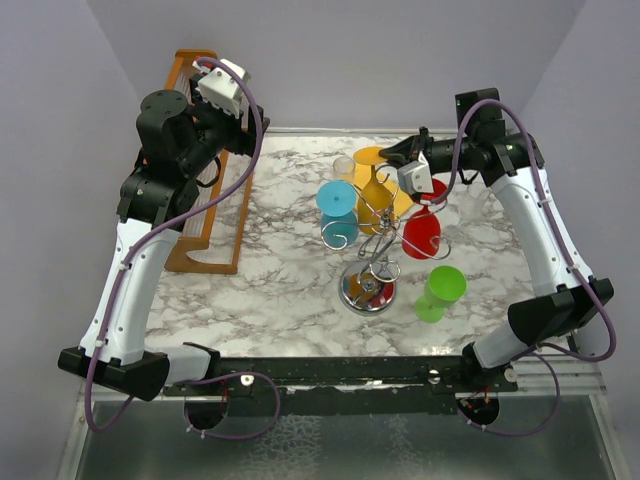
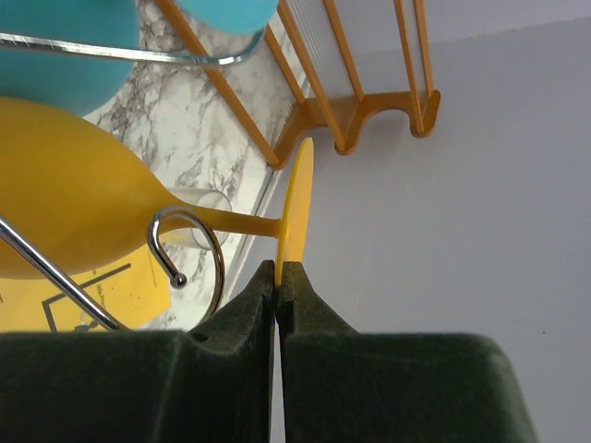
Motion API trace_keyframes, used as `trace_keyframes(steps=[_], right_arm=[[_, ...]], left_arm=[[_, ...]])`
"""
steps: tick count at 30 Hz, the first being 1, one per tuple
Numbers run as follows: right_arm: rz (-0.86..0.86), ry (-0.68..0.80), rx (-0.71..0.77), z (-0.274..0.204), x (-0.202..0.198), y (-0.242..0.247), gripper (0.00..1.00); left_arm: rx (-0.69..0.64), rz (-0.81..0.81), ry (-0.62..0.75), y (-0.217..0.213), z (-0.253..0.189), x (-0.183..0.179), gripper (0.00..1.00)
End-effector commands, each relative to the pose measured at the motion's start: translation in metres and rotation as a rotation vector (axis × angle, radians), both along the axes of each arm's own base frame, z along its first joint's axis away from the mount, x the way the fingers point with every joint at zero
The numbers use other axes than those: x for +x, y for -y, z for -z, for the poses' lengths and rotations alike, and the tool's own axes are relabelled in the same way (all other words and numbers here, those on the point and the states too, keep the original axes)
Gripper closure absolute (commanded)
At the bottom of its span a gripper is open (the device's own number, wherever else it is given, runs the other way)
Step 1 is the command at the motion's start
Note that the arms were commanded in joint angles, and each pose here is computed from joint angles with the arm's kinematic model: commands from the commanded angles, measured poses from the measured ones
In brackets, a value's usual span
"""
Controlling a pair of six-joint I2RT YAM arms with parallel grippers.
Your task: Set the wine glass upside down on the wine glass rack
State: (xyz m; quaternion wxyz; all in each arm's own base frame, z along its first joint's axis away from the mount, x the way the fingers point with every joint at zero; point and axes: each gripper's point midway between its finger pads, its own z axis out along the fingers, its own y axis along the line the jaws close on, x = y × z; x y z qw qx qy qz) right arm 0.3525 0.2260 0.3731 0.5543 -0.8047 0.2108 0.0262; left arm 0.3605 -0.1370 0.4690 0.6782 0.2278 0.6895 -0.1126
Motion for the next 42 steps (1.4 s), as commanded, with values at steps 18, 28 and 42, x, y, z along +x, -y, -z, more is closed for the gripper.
trace_keyframes(steps=[18, 28, 42], right_arm=[[-0.060, 0.022, 0.021, -0.027, -0.039, -0.004, 0.99], [0.040, 0.034, -0.016, -0.025, -0.034, 0.010, 0.99], [0.170, 0.025, -0.053, -0.019, -0.028, 0.028, 0.99]], left_arm=[[0.008, 0.005, 0.038, -0.003, -0.013, -0.004, 0.28], [0.010, 0.027, 0.022, 0.001, -0.006, -0.004, 0.28], [0.015, 0.043, 0.024, 0.003, -0.005, -0.006, 0.28]])
